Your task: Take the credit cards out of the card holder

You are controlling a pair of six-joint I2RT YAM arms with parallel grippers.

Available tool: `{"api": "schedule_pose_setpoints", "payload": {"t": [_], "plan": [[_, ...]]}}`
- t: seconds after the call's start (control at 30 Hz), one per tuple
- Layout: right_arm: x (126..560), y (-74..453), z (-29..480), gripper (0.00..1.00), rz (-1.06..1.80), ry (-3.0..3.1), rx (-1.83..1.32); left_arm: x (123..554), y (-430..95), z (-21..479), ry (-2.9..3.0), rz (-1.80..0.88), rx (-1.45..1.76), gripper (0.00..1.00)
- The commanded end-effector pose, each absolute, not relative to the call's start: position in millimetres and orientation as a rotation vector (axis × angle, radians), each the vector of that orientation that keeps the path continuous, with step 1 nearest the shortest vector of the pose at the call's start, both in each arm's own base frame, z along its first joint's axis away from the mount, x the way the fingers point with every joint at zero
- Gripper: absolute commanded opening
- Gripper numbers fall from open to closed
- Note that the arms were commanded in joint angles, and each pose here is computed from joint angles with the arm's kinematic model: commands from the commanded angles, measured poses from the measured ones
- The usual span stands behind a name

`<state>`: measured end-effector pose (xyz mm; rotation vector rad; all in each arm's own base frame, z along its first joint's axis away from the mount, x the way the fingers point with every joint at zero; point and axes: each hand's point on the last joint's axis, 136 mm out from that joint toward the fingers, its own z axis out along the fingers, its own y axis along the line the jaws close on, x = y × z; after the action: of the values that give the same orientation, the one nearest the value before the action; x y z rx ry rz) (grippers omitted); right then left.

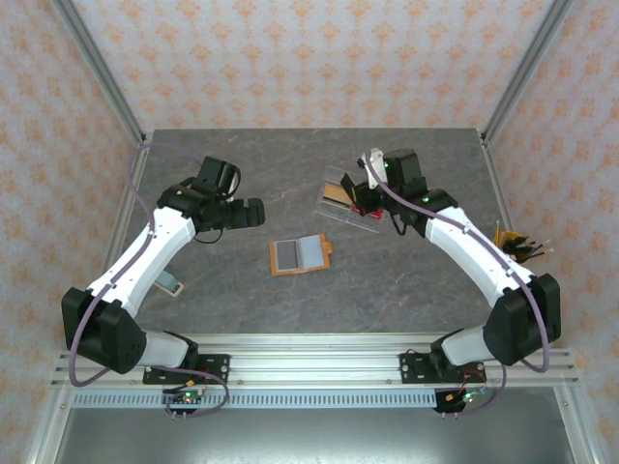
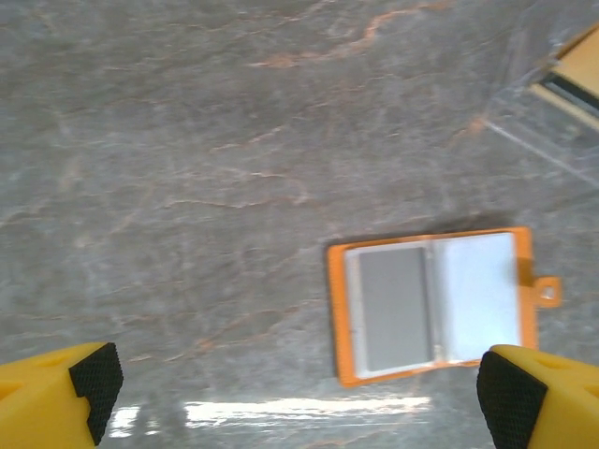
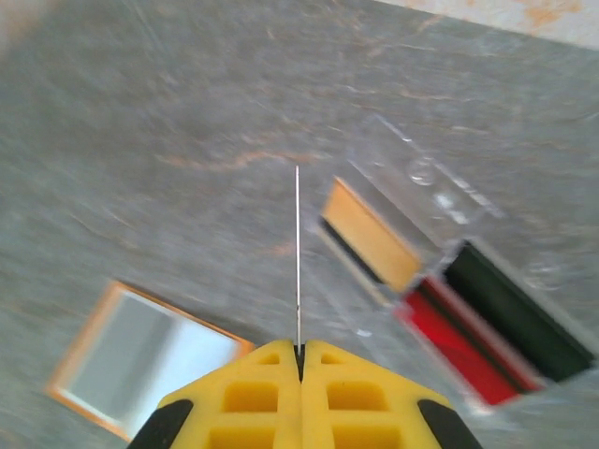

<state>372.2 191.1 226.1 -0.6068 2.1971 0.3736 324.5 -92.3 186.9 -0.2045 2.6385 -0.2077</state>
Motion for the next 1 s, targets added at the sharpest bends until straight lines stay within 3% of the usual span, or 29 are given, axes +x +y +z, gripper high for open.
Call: {"api": "schedule_pose_setpoints", "payload": {"t": [0.0,0.3,0.97], "plan": [[375.5,159.9,212.8,0.00,0.124,2.191,-0.932,316.7,-69.0,194.6,2.614,-0.053,-0.185,1.00],[392.1,131.3,190.8,0.00,0.143,2.196,-1.296,314.4,-81.4,182.6,2.637,-0.215,-0.198,1.00],[455.0,136.3,148.8,0.00,0.190,2.100,-1.427,327.7,-89.4,159.8,2.713,-0.371,-0.252,1.00]]}}
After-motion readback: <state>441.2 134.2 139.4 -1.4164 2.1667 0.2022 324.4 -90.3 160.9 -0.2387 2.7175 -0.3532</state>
